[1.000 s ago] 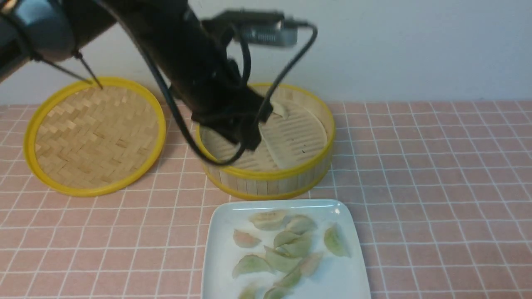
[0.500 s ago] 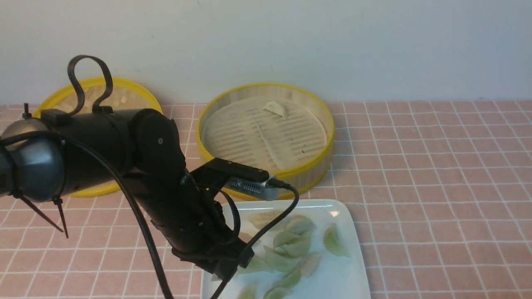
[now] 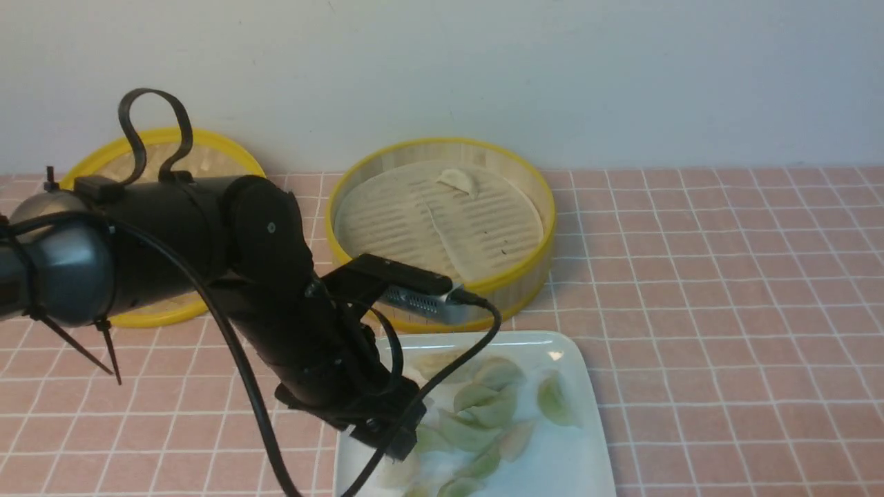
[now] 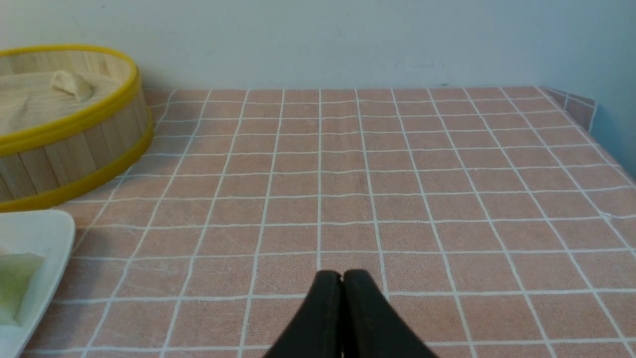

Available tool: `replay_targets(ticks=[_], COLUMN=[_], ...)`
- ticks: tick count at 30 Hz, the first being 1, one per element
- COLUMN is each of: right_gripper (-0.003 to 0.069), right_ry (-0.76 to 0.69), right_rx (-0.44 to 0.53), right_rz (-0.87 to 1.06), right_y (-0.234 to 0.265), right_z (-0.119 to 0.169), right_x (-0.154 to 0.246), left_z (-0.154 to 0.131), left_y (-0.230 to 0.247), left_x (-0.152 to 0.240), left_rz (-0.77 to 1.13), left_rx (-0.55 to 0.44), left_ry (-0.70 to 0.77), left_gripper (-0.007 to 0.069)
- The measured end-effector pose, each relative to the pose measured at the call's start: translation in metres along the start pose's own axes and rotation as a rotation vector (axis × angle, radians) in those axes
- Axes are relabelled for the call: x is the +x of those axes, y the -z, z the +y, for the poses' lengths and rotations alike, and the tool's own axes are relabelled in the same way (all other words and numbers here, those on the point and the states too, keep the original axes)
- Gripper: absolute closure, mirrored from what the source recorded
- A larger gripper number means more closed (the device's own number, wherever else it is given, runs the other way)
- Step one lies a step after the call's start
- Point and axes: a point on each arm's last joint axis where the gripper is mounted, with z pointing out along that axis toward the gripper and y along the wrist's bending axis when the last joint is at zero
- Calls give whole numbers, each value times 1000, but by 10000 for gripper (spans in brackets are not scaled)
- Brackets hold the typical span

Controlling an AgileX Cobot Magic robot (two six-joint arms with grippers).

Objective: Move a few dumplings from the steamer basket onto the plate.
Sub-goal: Use the left arm to put the dumpling into the plate, then use the left arm to grab a dumpling from the steamer

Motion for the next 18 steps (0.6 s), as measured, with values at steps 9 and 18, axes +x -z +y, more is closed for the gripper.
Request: replay_targets(ticks=[9,18], right_gripper=[669,669], right_ry=[0,0], right_rx=[0,0], right_rz=[0,0], right_y=[0,0], right_z=[0,0], right_x=[0,0], left_z=[46,100], left_y=[89,31], left_x=[-111,-209], left_rz=[-363,-377], left_rx=[-111,-92], left_ry=[18,-169], left_gripper=[605,630])
